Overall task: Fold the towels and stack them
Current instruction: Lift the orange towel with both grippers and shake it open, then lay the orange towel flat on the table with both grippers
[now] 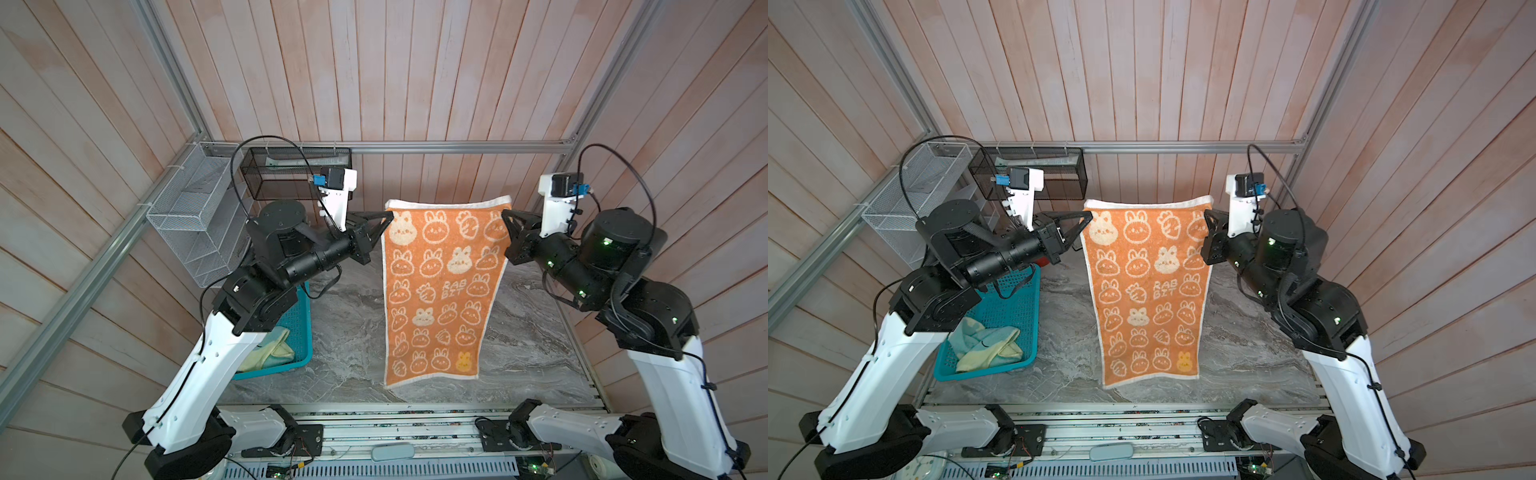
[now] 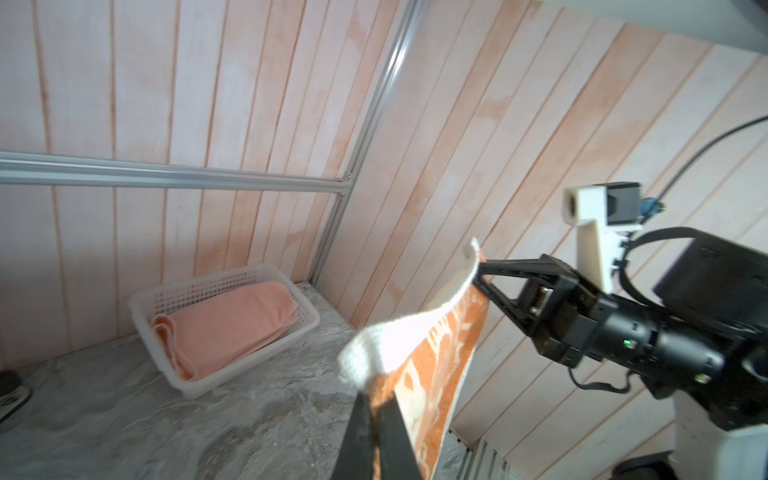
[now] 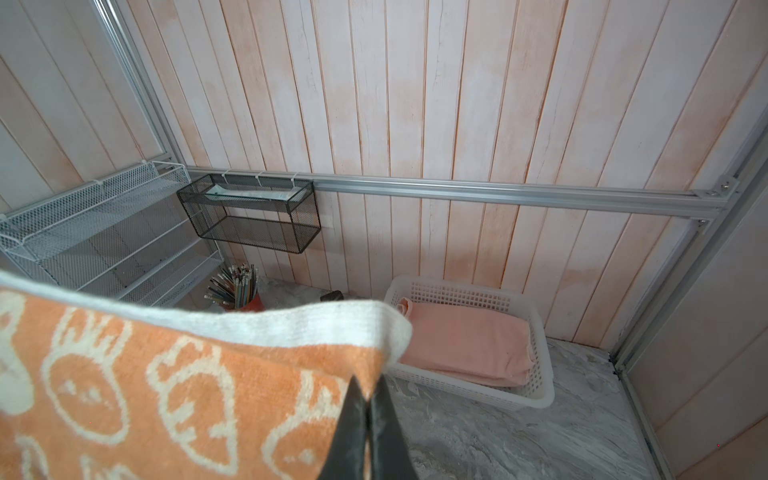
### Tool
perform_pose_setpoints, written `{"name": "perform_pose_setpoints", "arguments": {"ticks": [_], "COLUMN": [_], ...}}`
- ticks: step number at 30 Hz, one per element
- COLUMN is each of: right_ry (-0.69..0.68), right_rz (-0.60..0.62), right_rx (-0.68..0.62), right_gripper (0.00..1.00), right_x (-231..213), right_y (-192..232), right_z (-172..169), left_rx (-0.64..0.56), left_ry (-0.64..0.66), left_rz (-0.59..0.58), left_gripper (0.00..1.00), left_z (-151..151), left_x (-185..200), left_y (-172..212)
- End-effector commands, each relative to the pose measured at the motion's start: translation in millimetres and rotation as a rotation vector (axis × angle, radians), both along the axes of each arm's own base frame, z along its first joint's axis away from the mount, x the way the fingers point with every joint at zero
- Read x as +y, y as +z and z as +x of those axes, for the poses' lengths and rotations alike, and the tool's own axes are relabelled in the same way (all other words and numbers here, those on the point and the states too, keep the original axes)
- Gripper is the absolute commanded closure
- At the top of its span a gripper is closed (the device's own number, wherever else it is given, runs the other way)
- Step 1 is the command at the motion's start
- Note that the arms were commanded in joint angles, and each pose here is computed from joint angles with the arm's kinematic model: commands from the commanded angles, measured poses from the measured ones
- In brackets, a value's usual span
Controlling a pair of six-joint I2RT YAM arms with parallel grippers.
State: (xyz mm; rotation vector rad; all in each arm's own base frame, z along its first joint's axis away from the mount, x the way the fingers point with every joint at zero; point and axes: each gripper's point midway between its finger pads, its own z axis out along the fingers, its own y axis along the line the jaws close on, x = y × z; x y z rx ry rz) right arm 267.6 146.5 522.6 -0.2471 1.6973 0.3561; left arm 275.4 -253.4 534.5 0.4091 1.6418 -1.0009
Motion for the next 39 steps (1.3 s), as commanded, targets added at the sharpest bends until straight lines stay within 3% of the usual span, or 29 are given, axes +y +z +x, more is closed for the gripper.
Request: {"name": "perform_pose_setpoints", "arguments": {"ticks": [1, 6, 11, 14, 18, 25, 35, 36, 38, 39], "right_ry": [-0.136, -0.027, 0.022, 0.036, 0.077, 0.119, 0.172, 0.176, 0.193, 0.21], "right_rz": [-0.079, -0.024, -0.092, -0.113, -0.135, -0.149, -0.14, -0.125, -0.089, -0.063], "right_rx": [0.048, 0.225, 0.369, 0.421, 0.433, 0.494, 0.599, 0.624, 0.668, 0.696], "right_gripper": [1.0, 1.0, 1.0, 1.0, 1.0, 1.0, 1.0, 1.0, 0.98, 0.85], "right_x": [-11, 14, 43, 56, 69, 69, 54, 52, 51, 51], "right_y": [-39, -135, -243, -280, -298, -330, -372, -381, -397, -405], "right_z": [37, 101, 167, 200, 218, 195, 122, 110, 85, 72], "left_rx": [0.148, 0.291, 0.404, 0.454, 0.45, 0.475, 0.589, 0.613, 0.653, 0.67], "left_ry": [0.053, 0.046, 0.099, 0.075, 0.061, 0.05, 0.056, 0.062, 0.076, 0.084], "left_rz": [0.028, 0.004, 0.06, 0.052, 0.069, 0.033, 0.05, 0.051, 0.057, 0.06], "left_gripper": [1.0, 1.0, 1.0, 1.0, 1.0, 1.0, 1.0, 0.97, 0.83, 0.73], "left_z": [46, 110, 175, 201, 213, 189, 103, 93, 74, 65], "left_x": [22, 38, 61, 67, 65, 67, 62, 63, 65, 67], "left_y": [-52, -138, -235, -272, -294, -322, -383, -391, -404, -409]}}
